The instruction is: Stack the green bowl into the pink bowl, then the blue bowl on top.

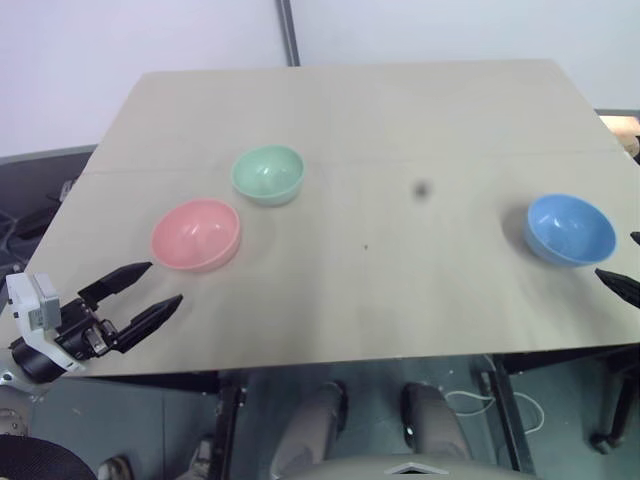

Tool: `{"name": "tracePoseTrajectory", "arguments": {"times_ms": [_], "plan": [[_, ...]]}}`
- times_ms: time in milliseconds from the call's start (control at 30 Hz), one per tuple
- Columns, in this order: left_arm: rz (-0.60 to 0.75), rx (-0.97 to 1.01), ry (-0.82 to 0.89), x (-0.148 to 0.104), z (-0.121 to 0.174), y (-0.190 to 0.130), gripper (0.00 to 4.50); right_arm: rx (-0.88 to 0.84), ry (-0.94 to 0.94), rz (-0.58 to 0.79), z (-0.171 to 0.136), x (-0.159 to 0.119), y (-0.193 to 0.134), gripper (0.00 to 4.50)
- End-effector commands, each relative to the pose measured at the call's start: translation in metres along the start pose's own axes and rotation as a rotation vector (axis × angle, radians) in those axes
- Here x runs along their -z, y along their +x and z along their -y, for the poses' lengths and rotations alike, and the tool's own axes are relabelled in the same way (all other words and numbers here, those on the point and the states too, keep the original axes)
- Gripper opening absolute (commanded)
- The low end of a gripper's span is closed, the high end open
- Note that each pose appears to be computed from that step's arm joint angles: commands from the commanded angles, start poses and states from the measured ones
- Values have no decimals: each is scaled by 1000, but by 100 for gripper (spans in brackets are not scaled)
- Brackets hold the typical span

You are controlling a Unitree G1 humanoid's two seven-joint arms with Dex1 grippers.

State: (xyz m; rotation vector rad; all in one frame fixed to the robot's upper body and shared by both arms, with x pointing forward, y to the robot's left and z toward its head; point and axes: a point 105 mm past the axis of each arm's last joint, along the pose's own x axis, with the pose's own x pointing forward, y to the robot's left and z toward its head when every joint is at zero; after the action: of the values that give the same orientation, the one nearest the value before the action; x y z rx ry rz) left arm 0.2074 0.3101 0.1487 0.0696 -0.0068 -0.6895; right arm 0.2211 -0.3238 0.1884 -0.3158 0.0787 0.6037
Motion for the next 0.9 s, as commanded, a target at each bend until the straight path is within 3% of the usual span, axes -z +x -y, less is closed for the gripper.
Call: {"name": "tracePoseTrajectory", "arguments": {"times_ms": [33, 567, 767, 900], "plan": [[11, -17, 41, -12, -4, -5, 448, 3, -60, 25, 3, -17, -3, 450], [43, 23, 83, -30, -1, 29, 448, -87, -84, 108, -8, -27, 27, 450], [-187, -108, 259, -33, -5, 55, 448, -264, -82, 175, -42, -42, 60, 450], [-455, -140, 413, -28, -8, 67, 448, -424, -162, 226, -77, -56, 89, 450]]}}
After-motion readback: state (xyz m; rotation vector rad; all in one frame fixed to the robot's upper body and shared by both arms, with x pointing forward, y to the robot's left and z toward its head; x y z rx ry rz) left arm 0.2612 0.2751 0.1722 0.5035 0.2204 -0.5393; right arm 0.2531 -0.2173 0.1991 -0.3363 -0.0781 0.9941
